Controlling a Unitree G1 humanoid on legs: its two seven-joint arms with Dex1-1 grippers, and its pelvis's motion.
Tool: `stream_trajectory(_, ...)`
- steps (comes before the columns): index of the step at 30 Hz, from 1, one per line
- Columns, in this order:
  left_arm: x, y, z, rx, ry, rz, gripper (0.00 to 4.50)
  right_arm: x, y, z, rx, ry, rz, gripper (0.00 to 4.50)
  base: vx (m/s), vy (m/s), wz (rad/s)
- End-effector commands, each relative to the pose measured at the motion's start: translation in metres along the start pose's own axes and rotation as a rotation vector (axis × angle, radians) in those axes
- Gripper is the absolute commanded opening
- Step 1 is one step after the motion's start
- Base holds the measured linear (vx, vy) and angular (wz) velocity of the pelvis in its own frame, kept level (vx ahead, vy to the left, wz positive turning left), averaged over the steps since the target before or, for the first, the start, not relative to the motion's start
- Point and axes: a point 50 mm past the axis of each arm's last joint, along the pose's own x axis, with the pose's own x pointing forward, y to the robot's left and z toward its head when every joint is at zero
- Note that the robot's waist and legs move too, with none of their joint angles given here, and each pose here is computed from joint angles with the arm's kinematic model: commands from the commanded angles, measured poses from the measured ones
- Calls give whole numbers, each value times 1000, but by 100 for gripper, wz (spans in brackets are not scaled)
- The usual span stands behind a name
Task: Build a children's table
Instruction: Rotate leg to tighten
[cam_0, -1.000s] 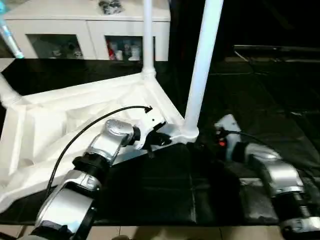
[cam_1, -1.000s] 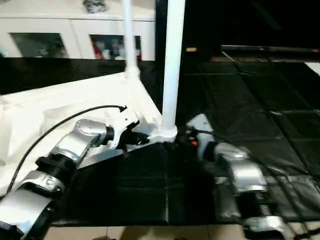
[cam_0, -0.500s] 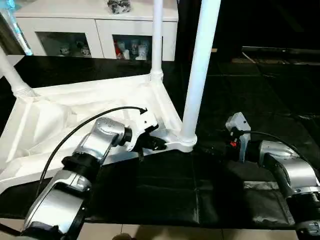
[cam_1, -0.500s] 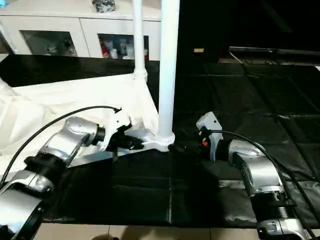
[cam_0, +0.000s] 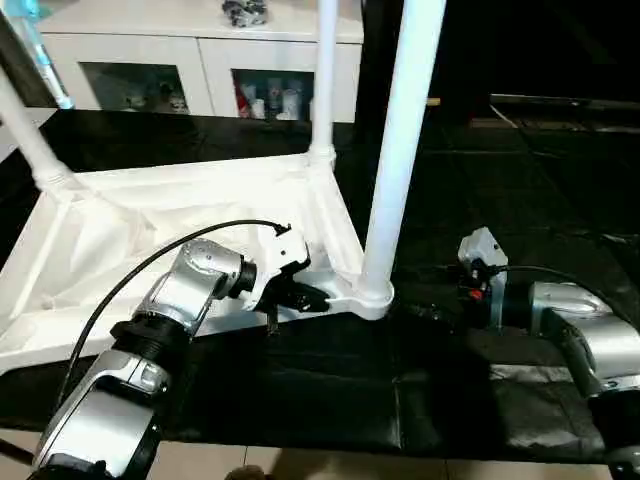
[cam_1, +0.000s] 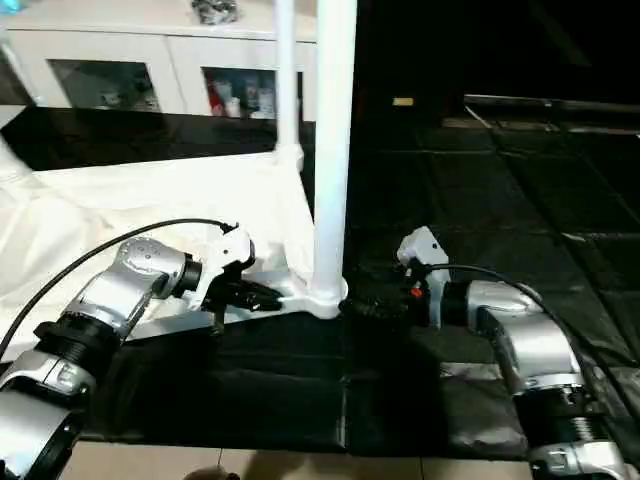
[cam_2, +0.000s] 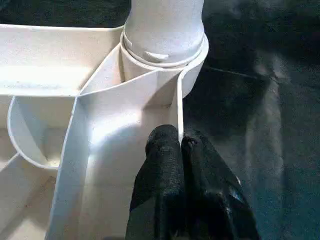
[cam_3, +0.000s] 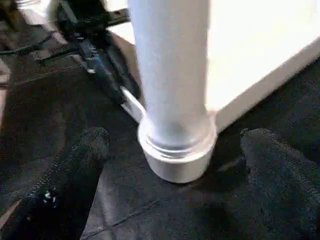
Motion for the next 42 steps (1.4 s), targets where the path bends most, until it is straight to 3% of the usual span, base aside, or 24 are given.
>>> stream_trajectory(1,1,-3,16,80,-32,-60,0,-1,4,2,-4,6,44,447,0,0,0)
stream_trajectory(24,-1,-18,13,131,12,-164,0,-9,15,-1,-8,79,233,447,0,0,0)
stream_trajectory(33,1,-25,11,156,42,-218,0,1,6,-1,-9,73,249,447,0,0,0)
stream_trajectory(42,2,-26,15,177,48,-219,0,13,2,6,-31,66,306,373,0,0,0)
